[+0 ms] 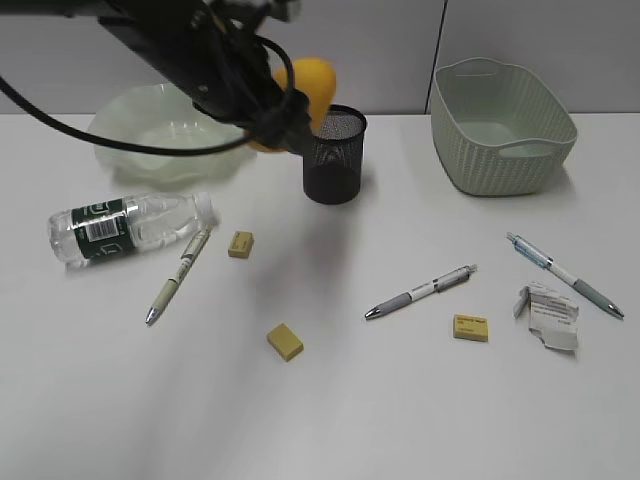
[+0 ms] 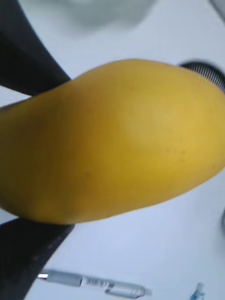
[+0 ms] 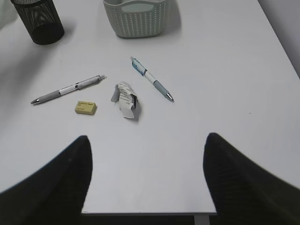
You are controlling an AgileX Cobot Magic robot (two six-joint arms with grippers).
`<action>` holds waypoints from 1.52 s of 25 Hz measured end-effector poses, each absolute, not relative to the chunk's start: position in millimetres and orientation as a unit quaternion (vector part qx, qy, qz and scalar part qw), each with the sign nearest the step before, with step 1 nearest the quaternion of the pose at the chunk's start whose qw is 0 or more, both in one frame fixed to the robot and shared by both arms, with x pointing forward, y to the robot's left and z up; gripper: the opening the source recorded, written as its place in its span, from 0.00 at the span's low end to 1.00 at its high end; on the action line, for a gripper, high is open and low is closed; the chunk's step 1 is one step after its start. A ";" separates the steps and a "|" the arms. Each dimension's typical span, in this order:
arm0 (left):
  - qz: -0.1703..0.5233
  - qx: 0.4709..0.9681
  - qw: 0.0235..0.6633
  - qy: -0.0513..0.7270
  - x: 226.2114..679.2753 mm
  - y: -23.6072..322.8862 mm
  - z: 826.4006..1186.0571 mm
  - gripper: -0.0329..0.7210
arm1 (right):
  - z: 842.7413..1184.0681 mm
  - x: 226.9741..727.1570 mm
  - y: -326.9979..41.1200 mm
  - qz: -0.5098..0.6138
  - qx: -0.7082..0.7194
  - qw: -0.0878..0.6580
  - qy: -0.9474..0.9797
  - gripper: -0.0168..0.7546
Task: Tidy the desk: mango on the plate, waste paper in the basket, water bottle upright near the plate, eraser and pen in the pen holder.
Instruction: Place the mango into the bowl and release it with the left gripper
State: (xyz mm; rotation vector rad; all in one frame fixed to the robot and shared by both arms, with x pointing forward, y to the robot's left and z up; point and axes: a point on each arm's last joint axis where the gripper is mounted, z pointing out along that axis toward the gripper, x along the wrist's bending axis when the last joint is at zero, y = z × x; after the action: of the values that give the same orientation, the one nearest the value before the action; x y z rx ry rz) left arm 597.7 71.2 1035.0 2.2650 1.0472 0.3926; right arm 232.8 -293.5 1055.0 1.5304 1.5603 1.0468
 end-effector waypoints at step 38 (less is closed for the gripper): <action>0.280 0.718 0.325 0.548 735.6 207.4 915.1 0.86 | 1055.0 232.8 -293.5 0.404 0.591 0.351 0.603 0.78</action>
State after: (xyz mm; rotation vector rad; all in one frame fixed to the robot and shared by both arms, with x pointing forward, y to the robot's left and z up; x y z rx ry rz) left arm 735.6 207.4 915.1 1.8829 1.4365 0.7328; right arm 232.8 -293.5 1055.0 1.5304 1.5603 1.0468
